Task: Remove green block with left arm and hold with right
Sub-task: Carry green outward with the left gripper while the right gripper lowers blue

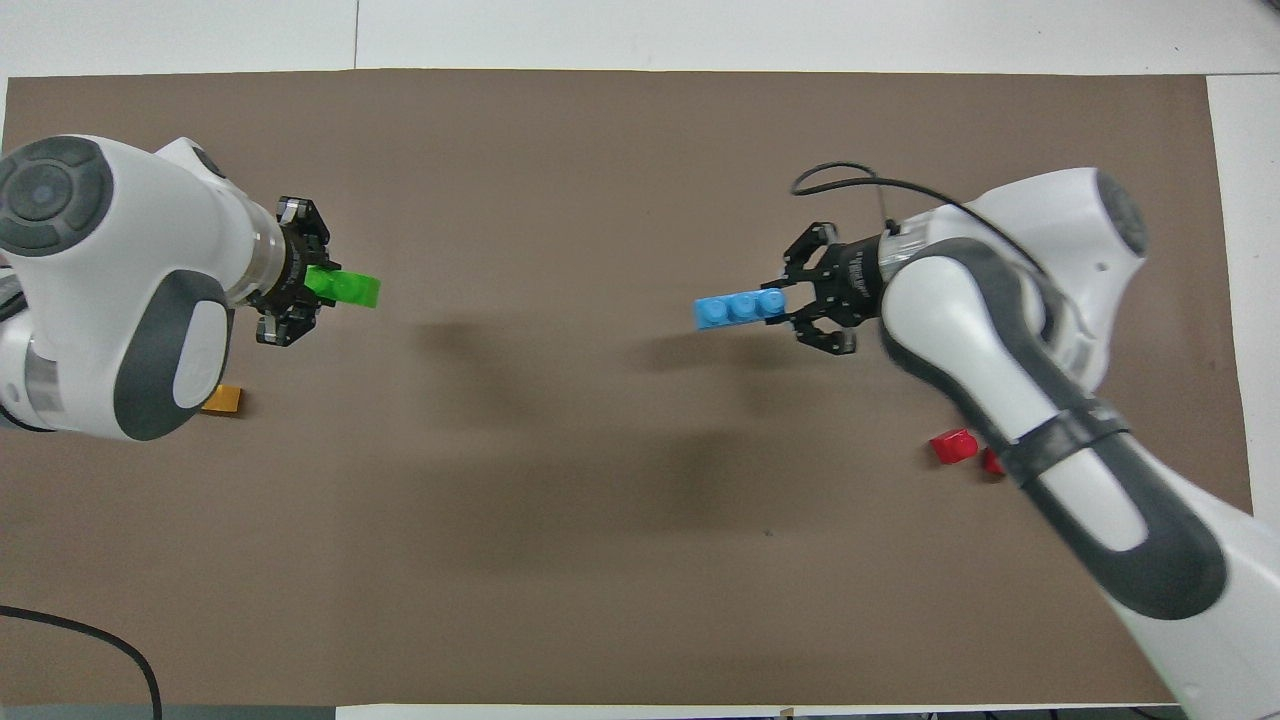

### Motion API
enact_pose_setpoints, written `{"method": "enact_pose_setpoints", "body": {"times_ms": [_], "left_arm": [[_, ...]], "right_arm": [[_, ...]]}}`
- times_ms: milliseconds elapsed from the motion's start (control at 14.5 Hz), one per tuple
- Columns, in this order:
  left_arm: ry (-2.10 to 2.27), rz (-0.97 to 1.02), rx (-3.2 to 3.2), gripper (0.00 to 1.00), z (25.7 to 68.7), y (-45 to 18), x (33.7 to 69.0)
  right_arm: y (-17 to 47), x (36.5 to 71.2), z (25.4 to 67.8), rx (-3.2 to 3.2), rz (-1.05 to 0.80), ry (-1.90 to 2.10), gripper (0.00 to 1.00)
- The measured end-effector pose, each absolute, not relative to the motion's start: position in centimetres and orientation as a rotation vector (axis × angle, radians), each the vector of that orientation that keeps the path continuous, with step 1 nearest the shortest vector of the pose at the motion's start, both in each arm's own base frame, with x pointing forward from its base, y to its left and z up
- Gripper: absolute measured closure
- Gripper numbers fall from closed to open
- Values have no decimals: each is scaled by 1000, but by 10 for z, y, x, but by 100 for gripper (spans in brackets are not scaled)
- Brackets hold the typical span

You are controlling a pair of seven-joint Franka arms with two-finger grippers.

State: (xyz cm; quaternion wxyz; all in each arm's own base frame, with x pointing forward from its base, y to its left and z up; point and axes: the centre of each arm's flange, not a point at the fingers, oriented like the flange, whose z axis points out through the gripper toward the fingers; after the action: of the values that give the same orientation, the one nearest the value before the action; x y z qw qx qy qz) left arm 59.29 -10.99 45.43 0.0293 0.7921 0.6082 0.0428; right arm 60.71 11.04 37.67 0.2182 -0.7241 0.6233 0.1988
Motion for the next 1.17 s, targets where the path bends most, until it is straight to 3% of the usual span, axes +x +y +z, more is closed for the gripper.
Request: {"method": "enact_pose_setpoints", "body": {"times_ms": [206, 412, 688, 1169], "left_arm": [[1762, 120, 2546, 66, 448, -59, 599], [1635, 90, 2651, 66, 427, -23, 604], [1509, 89, 2722, 66, 390, 18, 617], [1385, 115, 2764, 66, 324, 31, 636]], "right_arm": [[-15, 601, 385, -2070, 517, 1687, 65], [-66, 596, 366, -2038, 516, 1744, 65], [-78, 601, 327, -2056, 510, 1737, 65], [-74, 595, 295, -2052, 488, 1781, 65]]}}
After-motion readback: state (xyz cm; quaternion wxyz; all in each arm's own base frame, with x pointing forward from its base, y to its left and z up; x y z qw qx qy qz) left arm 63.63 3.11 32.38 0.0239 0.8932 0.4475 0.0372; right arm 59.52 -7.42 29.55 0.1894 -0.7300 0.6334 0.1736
